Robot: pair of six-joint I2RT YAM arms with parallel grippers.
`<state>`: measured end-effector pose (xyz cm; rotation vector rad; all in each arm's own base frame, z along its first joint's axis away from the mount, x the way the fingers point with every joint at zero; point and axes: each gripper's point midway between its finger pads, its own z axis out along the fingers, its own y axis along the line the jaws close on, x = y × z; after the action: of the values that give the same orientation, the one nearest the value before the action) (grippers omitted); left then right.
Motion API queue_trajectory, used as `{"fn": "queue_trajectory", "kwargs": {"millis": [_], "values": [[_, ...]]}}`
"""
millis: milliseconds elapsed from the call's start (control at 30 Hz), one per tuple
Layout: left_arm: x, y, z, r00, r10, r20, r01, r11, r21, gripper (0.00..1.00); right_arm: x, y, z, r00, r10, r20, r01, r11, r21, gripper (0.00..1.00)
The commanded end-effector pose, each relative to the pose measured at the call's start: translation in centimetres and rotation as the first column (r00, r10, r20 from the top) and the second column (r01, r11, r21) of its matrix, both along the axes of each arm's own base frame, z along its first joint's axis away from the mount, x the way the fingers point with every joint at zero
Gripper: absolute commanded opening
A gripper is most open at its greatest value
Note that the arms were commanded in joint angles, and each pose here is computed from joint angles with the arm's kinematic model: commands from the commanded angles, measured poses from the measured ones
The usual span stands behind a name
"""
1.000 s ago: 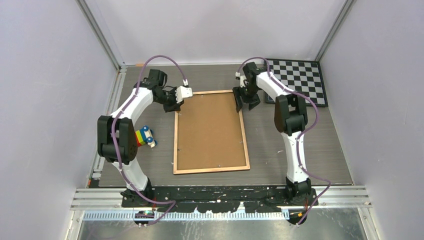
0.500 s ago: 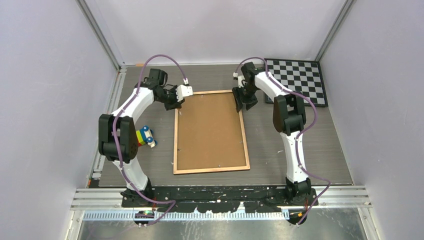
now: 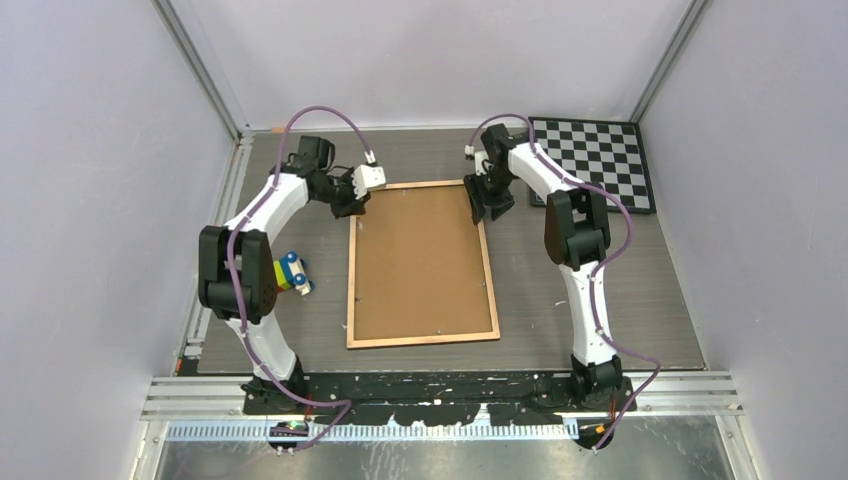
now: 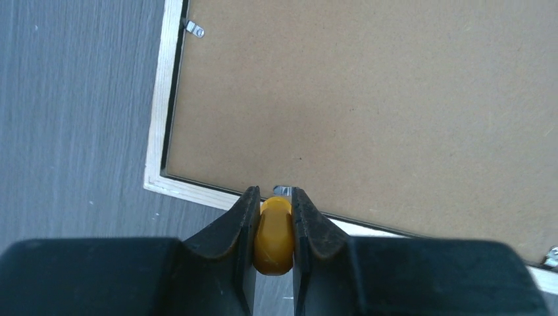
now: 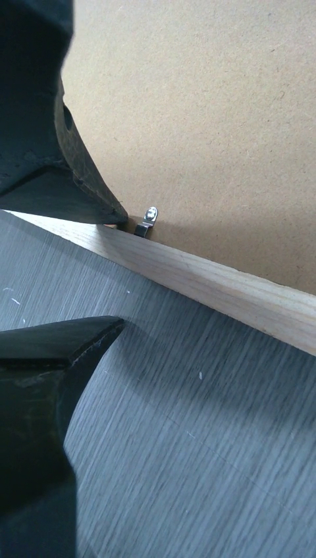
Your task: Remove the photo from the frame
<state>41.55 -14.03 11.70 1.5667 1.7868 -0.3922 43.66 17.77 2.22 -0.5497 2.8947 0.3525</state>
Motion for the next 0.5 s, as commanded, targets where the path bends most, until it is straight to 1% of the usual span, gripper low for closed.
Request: {"fn": "queue_trajectory", "kwargs": {"millis": [0,167,333,467], "values": [[-0.6,-1.3,2.2,0.996,0.06,-0.065,-0.066,0.993,-0.095,0.0,-0.6,-0.6,-3.5,0.999,0.017,-0.051,-0.02,0.998,-0.056,0.57],[-1.5,-1.8,2.5,0.977,0.155,-0.149,-0.179,0.97,-0.164,0.0,-0.5,-0.5,-3.5,0.999,0.004,-0.053,-0.007,0.999,-0.049,0.57],[0.3,-1.0,3.2,0.934,0.34,-0.109,-0.356,0.906,-0.228,0.0,-0.6,-0.3,-3.5,0.998,-0.008,-0.058,0.006,0.999,-0.04,0.57],[1.5,-0.1,4.1,0.888,0.455,-0.068,-0.455,0.848,-0.272,0.0,-0.7,-0.1,-3.2,0.998,-0.015,-0.06,0.014,0.999,-0.031,0.57]]}}
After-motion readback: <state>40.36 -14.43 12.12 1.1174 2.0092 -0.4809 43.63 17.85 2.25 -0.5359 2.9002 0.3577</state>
